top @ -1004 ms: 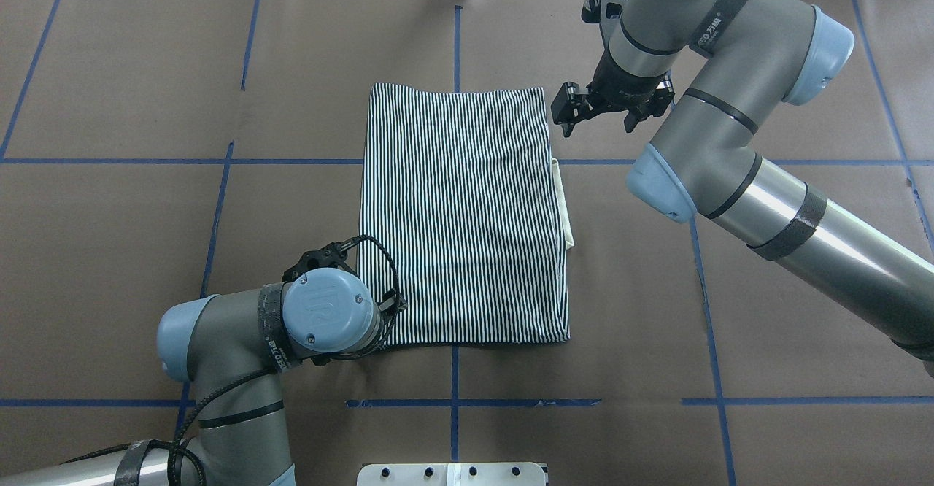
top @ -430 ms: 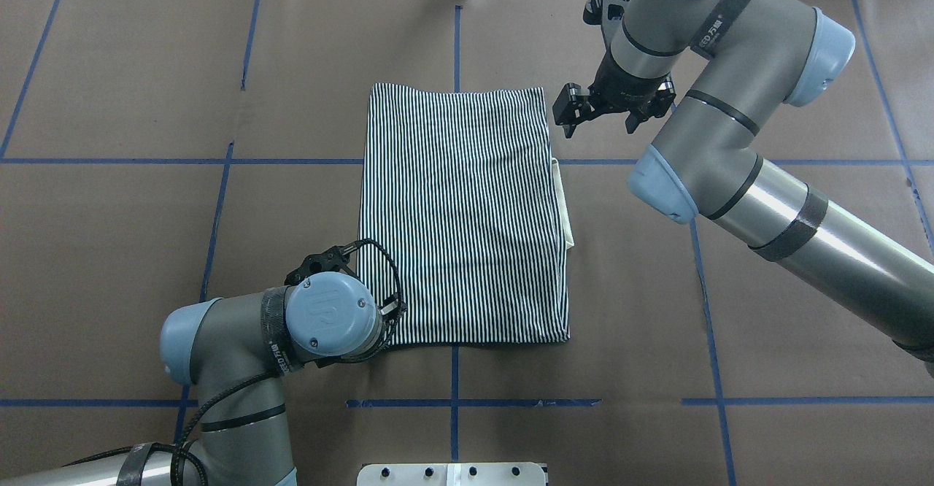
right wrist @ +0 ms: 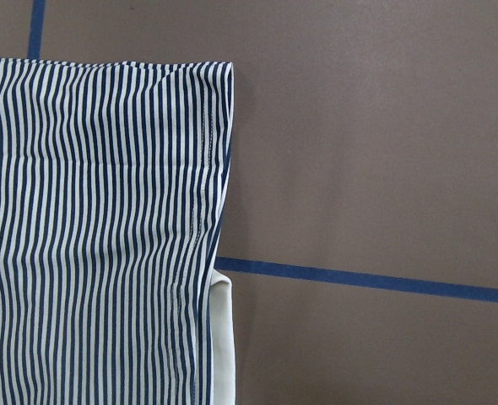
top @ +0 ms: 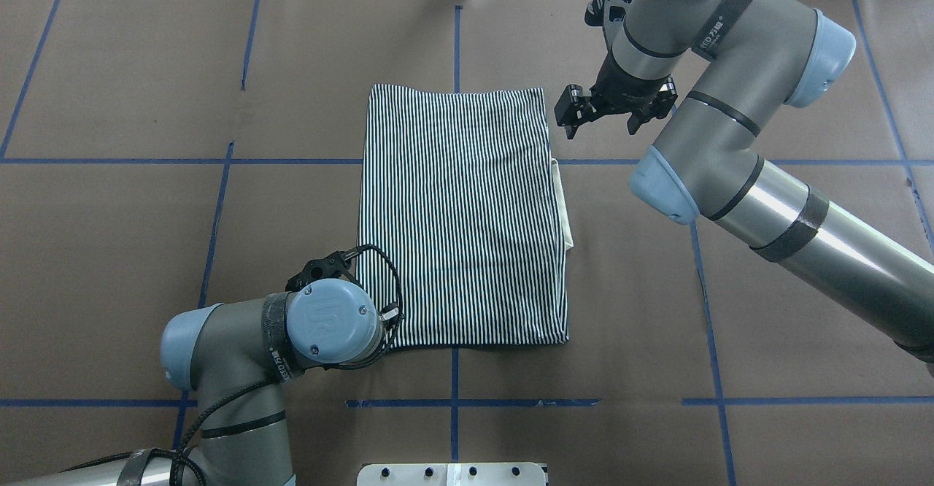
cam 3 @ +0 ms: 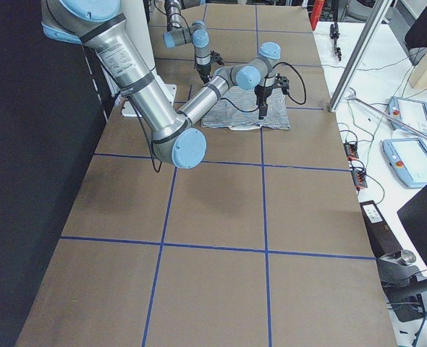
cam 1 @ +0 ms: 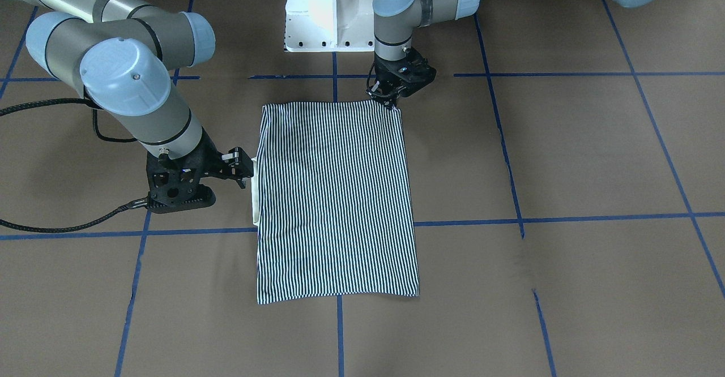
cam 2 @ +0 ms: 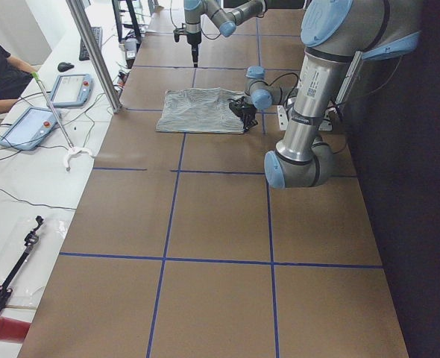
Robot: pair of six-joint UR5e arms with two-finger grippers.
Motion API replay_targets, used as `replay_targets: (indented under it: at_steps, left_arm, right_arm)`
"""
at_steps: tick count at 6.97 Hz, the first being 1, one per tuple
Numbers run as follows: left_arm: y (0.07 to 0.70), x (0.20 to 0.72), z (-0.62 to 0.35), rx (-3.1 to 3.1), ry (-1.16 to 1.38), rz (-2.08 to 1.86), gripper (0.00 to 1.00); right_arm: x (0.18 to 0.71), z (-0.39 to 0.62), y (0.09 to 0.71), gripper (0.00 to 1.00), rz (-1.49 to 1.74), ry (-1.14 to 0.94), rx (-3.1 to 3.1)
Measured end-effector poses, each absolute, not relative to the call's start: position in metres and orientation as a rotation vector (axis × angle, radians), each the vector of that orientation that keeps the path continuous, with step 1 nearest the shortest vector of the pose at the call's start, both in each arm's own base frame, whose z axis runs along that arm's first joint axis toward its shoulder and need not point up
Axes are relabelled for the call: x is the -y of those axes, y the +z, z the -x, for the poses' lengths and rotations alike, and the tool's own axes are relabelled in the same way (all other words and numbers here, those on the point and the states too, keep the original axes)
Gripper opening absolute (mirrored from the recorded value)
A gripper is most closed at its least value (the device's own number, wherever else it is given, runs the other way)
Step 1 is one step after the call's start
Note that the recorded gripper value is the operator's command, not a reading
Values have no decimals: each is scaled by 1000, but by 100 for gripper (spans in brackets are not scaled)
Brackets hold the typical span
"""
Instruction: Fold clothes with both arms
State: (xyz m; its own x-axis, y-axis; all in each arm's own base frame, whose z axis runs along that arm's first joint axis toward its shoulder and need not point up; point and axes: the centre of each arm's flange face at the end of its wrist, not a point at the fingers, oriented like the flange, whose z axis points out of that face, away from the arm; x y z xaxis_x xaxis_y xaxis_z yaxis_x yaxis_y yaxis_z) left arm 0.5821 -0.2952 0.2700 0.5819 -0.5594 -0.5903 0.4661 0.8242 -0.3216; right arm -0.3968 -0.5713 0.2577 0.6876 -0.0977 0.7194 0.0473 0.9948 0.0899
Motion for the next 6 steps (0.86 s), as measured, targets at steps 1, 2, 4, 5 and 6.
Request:
replay_targets:
  at_steps: [1, 2, 4, 5, 6]
  left_arm:
    - [270, 293, -581, -732, -585, 135, 0]
    - [263, 290, -575, -736, -552, 123, 0]
    - [245, 288, -559, -753, -467, 91, 0]
    - [241, 287, -557, -760, -441, 83, 0]
    - [240, 288, -556, -763, -429, 78, 0]
  right_arm:
    - [571, 397, 258, 100, -65, -80, 809]
    - [569, 398, 256, 100, -61, -72, 811]
    - [541, 420, 247, 100, 3, 17, 834]
    - [512, 442, 242, 100, 79, 119, 842]
    - [481, 463, 236, 100, 160, 242, 842]
